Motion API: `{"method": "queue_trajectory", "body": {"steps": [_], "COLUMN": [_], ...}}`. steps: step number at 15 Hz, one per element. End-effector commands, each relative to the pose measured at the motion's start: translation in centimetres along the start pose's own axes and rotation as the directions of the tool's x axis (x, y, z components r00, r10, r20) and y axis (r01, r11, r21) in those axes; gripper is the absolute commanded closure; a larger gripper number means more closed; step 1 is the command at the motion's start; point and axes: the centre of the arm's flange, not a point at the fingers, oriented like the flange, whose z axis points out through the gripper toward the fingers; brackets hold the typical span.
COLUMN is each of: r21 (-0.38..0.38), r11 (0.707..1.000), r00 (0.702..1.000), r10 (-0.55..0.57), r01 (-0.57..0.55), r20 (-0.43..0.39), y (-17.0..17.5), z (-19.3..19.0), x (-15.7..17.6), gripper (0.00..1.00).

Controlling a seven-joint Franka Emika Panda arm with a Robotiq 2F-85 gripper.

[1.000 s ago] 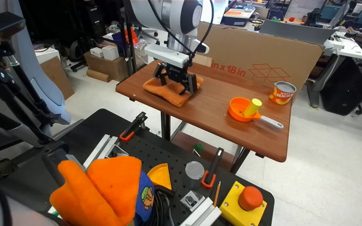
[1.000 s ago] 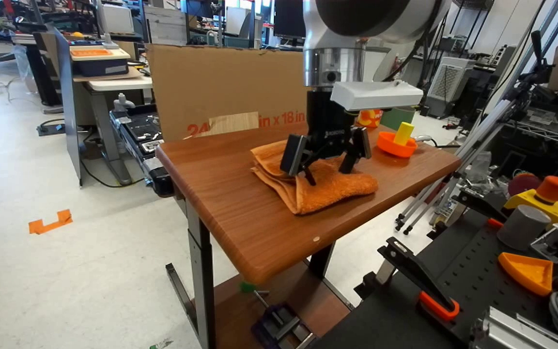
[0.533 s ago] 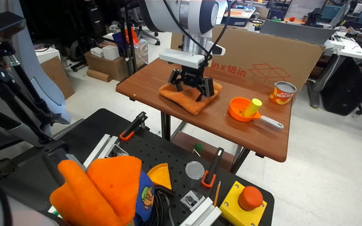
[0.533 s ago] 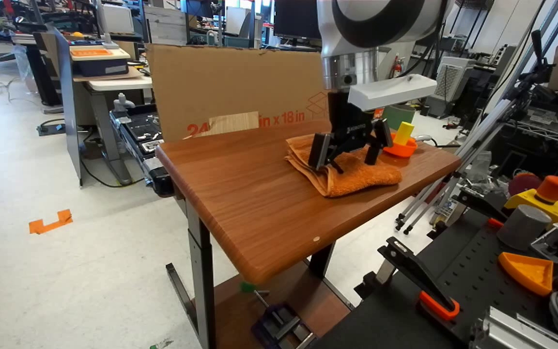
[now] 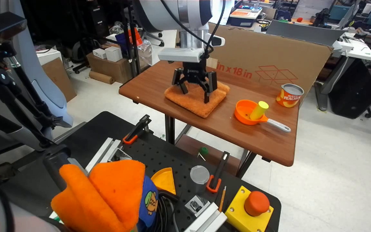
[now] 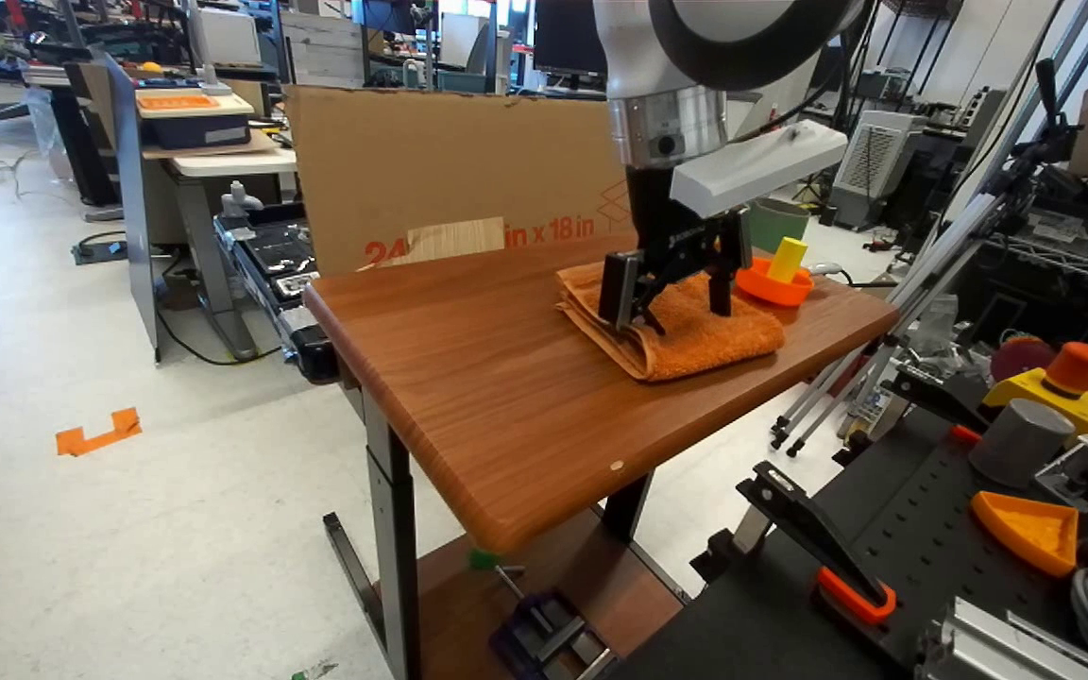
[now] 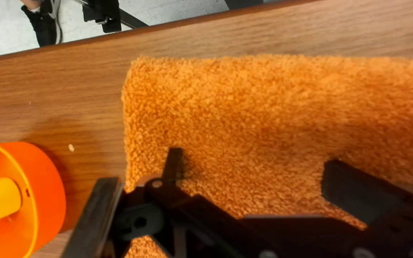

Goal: Move the towel to the right

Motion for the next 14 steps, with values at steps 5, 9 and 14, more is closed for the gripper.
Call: {"method": "queue_trajectory", "body": {"steps": [5,9,14], "r21": [0.001,0.001,-0.003], "r11": [1.000,1.000,1.000], "r00": [1.000,1.000,1.000], "r10": [0.000,0.000,0.000], "r01": [0.000,0.000,0.000], "r20": [-0.001,-0.001,-0.020], "y": [0.1,0.1,0.4], "z": [-0.1,-0.1,-0.6], "x": [-0.1,-0.1,-1.4], "gripper": [0.00,0.00,0.00]}}
